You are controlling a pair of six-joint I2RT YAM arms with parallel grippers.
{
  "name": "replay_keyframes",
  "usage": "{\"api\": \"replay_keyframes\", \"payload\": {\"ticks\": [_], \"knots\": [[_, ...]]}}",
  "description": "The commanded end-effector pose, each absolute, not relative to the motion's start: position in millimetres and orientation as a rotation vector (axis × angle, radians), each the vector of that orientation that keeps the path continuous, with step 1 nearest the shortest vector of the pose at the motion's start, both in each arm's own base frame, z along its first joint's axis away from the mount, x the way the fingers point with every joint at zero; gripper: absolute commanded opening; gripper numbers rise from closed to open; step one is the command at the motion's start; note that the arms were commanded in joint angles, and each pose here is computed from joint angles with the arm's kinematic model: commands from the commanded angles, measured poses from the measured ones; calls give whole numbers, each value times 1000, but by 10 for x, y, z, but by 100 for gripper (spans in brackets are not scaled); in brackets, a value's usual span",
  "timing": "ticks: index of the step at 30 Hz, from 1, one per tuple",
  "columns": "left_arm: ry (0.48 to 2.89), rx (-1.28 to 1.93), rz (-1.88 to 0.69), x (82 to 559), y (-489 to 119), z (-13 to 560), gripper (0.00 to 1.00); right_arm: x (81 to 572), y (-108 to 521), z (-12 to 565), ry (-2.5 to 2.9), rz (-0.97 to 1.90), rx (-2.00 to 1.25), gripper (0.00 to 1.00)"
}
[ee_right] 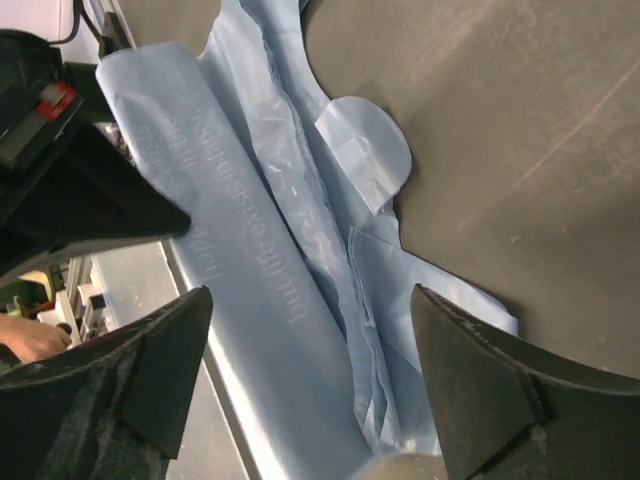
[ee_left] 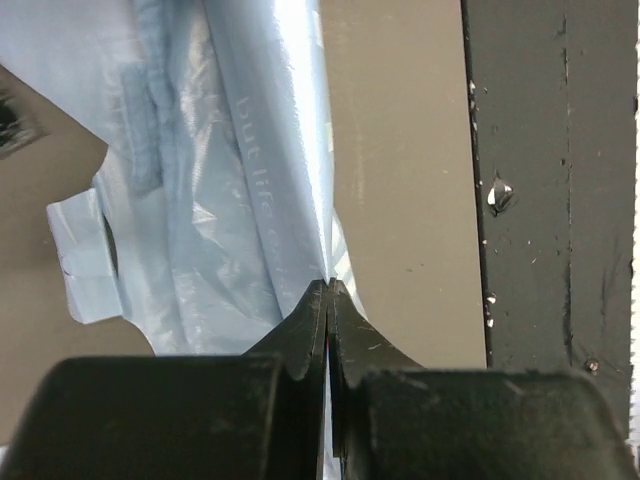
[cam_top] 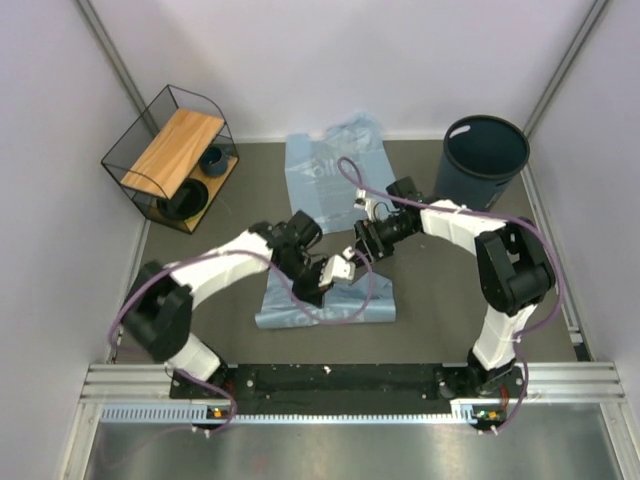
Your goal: Put the trash bags into the trash bin
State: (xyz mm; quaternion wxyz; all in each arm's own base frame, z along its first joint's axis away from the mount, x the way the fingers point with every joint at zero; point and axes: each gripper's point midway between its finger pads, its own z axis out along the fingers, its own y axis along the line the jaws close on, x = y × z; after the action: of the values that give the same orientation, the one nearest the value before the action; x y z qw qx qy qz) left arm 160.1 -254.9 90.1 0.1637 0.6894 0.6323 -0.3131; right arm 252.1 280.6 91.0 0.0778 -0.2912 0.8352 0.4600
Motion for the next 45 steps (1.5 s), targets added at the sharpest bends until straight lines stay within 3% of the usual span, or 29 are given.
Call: {"api": "replay_keyframes", "payload": {"ticks": [1,8,12,15,16,21,22,24,26,29,30,34,37,45], "knots": [[1839,1946,-1190,1609,-2583,975,0,2463,2782,1237,2344,1446,-964,88],[1965,1903,-1178,2204,-2601,684,0,2268,2664,1143,2302,1438,-1039,89],[1983,1890,-1100,2433,-2596,574,1,2264,2654,974,2373,1433,-1014,85],[1978,1899,-1048,2500,-2585,536,4,2350,2628,780,2455,1348,-989,81],[1974,1895,-1030,2520,-2584,544,11,2373,2614,726,2479,1329,-976,80],[2045,1737,-796,2743,-2415,544,33,2417,2553,448,2617,1230,-910,52],[1992,1652,-720,2858,-2353,785,35,2413,2542,407,2636,1217,-905,47],[1985,1559,-638,2848,-2248,816,40,2388,2519,303,2670,1188,-909,37],[1978,1450,-535,2790,-2126,1005,42,2370,2520,257,2677,1153,-933,34],[1854,1447,-475,2644,-2161,1303,55,2375,2504,201,2696,1093,-944,33],[1829,1461,-447,2572,-2174,1316,72,2384,2483,175,2710,1068,-934,32],[1560,1668,-271,2024,-2456,1252,75,2391,2410,96,2745,997,-922,31],[1506,1725,-134,1867,-2447,976,76,2380,2384,88,2750,974,-923,31],[1473,1783,56,1853,-2668,574,77,2395,2380,84,2760,971,-907,33]]}}
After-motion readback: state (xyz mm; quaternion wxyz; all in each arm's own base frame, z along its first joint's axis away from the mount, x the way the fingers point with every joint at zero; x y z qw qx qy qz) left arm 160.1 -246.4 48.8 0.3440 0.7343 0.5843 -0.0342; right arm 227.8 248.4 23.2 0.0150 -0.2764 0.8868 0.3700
